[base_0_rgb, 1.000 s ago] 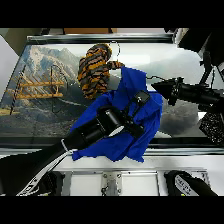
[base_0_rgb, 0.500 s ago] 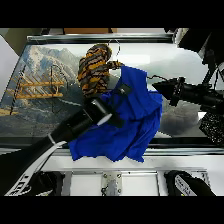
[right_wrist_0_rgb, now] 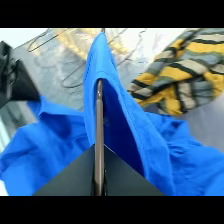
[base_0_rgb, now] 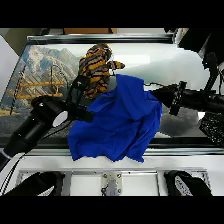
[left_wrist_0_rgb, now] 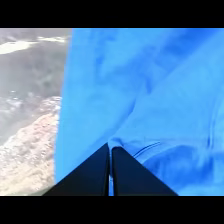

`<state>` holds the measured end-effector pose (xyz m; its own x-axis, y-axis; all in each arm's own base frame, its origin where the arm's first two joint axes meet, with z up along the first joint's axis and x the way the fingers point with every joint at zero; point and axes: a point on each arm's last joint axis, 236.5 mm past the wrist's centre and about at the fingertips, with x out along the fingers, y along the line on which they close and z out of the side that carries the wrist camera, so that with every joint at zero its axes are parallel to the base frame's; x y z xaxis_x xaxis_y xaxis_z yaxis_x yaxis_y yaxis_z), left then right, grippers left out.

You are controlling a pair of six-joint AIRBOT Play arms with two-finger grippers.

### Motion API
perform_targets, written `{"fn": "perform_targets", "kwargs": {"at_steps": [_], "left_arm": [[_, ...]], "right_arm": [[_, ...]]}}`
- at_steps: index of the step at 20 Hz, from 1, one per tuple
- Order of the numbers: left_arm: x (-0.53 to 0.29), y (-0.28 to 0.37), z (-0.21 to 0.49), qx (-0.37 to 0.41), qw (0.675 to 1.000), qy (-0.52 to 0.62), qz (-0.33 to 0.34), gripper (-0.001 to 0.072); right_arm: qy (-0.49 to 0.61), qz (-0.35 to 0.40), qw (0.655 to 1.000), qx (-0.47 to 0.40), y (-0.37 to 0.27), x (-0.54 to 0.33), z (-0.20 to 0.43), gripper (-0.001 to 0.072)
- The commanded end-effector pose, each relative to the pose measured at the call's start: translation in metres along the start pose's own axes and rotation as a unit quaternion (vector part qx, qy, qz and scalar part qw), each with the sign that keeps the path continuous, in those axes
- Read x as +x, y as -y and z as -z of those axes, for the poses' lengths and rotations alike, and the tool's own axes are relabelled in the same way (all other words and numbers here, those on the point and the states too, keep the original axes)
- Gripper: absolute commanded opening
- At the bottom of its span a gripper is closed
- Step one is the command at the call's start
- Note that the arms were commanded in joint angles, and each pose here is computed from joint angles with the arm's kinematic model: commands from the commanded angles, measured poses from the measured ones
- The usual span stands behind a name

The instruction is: Fold the clothes and pants, and hang the long-sleeved shirts on hangers.

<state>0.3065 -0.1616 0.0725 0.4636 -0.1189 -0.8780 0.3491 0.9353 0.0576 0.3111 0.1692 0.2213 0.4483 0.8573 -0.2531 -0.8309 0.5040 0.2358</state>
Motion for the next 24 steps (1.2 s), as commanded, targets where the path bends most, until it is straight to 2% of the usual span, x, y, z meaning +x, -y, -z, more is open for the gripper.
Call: {"fn": "perform_targets", "kwargs": {"at_steps": [1, 2, 3, 8, 15, 20, 24], "left_arm": [[-0.008, -0.020, -0.011, -0.040, 0.997, 0.065, 0.006, 0.0059], [-0.012, -0.026, -0.016, -0.055, 0.995, 0.078, 0.009, 0.0384], [-0.015, -0.029, -0.020, -0.069, 0.994, 0.088, 0.013, 0.0623], [-0.033, -0.022, -0.022, -0.116, 0.987, 0.105, 0.048, 0.0620], [-0.001, 0.089, -0.009, -0.045, 0.990, 0.060, 0.117, 0.0619], [0.004, 0.114, -0.035, 0.008, 0.996, 0.066, 0.053, 0.0620], [0.028, 0.121, -0.041, 0.017, 0.999, 0.034, 0.028, 0.0620]], "right_arm": [[-0.004, -0.017, 1.000, -0.008, -0.016, 0.010, 0.000, 0.0001], [0.000, -0.012, 1.000, -0.009, -0.014, 0.012, -0.003, 0.0001], [0.005, -0.007, 1.000, -0.009, -0.012, 0.012, -0.005, 0.0001], [0.021, 0.026, 0.999, -0.007, 0.003, 0.012, -0.013, 0.0002], [0.032, 0.044, 0.998, 0.015, 0.012, 0.011, -0.018, 0.0001], [0.032, 0.044, 0.998, 0.016, 0.012, 0.011, -0.018, 0.0002], [0.032, 0.044, 0.998, 0.016, 0.012, 0.011, -0.018, 0.0002]]}}
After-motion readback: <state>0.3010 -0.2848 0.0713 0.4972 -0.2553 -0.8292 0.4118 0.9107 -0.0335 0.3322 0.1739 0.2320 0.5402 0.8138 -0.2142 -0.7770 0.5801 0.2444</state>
